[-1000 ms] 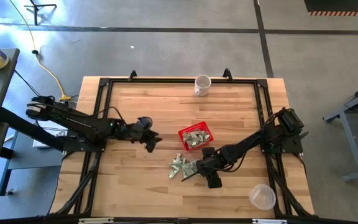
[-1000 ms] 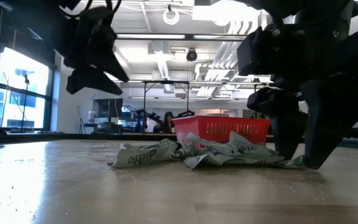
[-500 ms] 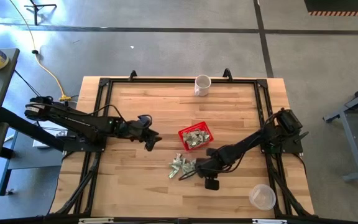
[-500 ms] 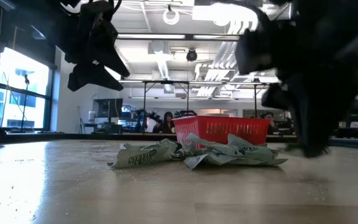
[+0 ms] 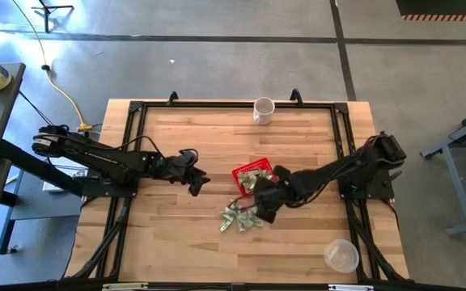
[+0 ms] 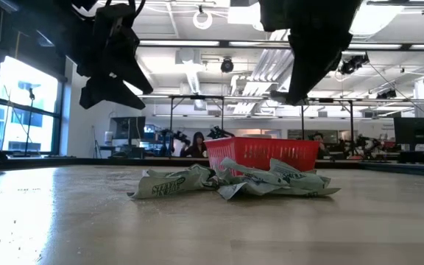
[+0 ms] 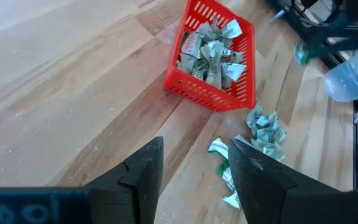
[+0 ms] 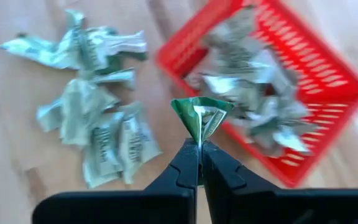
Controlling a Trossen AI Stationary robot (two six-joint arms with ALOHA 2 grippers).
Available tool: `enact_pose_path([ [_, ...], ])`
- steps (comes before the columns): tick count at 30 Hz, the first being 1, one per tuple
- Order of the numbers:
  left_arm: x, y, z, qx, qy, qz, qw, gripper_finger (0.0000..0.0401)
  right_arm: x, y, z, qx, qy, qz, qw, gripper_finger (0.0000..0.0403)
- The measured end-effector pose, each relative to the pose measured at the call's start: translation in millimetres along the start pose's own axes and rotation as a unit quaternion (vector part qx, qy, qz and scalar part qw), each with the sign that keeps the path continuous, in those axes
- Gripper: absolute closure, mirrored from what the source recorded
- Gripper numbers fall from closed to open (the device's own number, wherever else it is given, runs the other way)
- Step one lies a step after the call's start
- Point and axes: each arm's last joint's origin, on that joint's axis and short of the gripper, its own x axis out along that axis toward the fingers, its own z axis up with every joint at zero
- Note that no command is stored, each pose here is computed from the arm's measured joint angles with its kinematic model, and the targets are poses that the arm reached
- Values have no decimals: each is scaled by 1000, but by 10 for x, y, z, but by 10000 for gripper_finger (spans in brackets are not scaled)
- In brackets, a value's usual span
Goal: Pick and place items into bin
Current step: Put the green truvia packet into the red bin
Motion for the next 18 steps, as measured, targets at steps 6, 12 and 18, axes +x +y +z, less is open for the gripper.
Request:
enact_pose_path([
  [6,0,0,0,0,0,0,1000,187,23,-282,133,24,13,-31,999,399],
  [12,1,0,0,0,0,1,1000,187,309,-540,319,65,80,20,994,400],
  [18,1,1,0,0,-1,1,1000,187,463,-702,396,97,110,37,989,401],
])
